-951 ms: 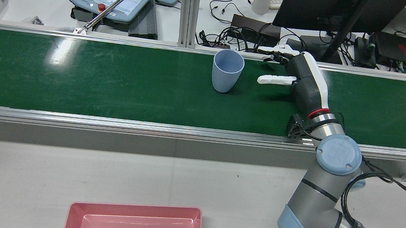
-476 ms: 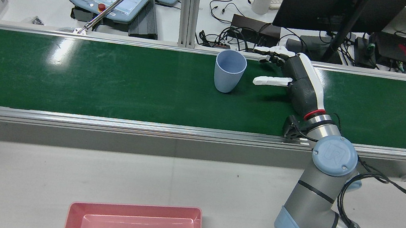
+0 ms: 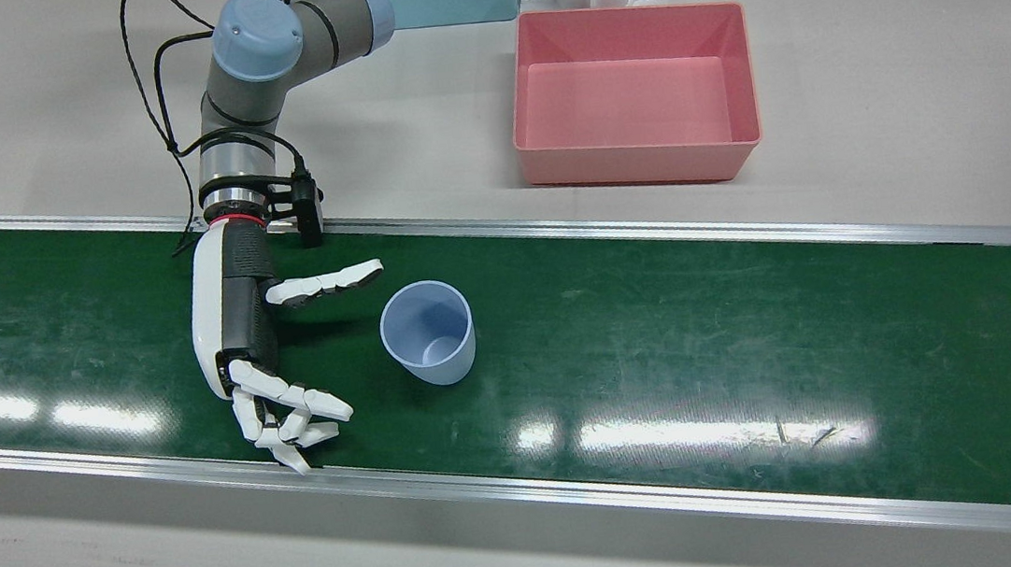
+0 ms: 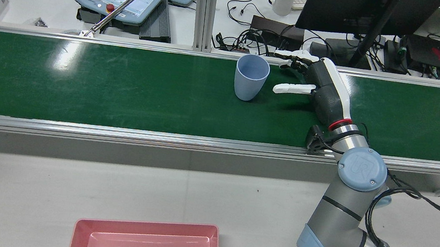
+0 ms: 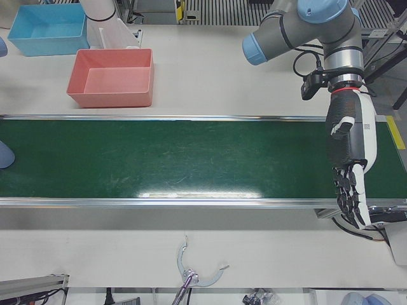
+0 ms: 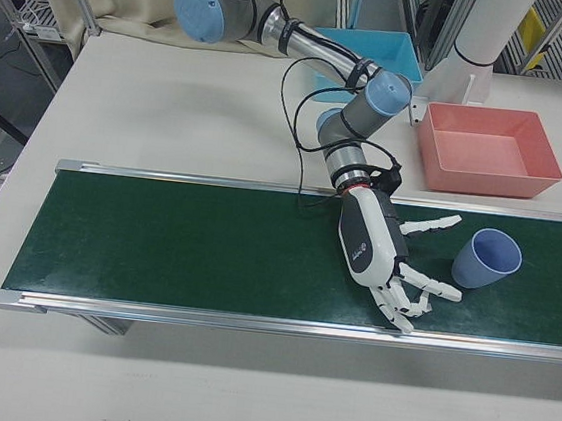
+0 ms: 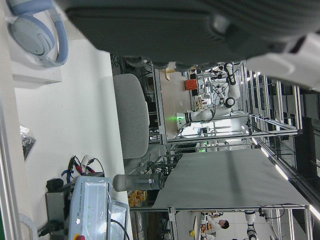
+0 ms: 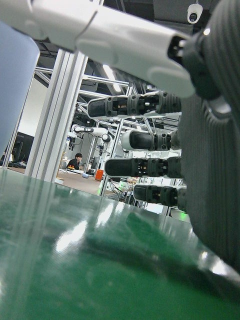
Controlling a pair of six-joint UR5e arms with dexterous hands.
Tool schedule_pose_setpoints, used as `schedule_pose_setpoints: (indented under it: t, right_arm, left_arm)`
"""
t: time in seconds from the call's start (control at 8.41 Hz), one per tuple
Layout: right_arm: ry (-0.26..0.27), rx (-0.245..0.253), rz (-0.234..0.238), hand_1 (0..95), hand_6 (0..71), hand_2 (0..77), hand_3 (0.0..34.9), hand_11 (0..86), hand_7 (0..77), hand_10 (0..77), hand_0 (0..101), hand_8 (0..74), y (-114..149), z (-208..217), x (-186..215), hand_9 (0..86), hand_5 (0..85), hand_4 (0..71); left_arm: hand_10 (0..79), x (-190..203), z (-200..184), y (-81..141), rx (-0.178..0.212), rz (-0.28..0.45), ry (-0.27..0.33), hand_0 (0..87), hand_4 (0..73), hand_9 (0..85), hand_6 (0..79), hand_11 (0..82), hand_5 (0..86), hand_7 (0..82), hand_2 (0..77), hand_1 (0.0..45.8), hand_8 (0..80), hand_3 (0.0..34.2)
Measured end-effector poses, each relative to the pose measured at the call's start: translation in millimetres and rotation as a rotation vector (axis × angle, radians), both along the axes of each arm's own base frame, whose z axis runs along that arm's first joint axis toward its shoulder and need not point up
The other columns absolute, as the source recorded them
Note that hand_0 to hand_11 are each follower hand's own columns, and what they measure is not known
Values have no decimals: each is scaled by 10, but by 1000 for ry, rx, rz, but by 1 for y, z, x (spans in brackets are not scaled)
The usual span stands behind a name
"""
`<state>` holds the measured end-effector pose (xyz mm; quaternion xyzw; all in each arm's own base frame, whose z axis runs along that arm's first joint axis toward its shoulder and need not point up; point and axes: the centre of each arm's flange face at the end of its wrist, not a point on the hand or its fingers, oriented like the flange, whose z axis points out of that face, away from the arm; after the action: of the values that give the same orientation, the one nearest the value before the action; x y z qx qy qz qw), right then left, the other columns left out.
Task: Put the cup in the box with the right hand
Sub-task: 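Lower the open right hand beside the cup as it arrives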
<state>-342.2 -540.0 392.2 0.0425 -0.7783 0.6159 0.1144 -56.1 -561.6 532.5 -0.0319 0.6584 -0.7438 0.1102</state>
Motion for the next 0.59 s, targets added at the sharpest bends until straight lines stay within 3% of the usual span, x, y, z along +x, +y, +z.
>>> schedule_pose_setpoints:
  t: [0.59]
  right_arm:
    - [-2,1,-1,125,147,5,36,191,704,125,534,273,0,-1,0,398,76,289]
  left_arm:
    - [0,0,0,0,0,0,0,0,0,0,0,0,0,0,5,5,0,0]
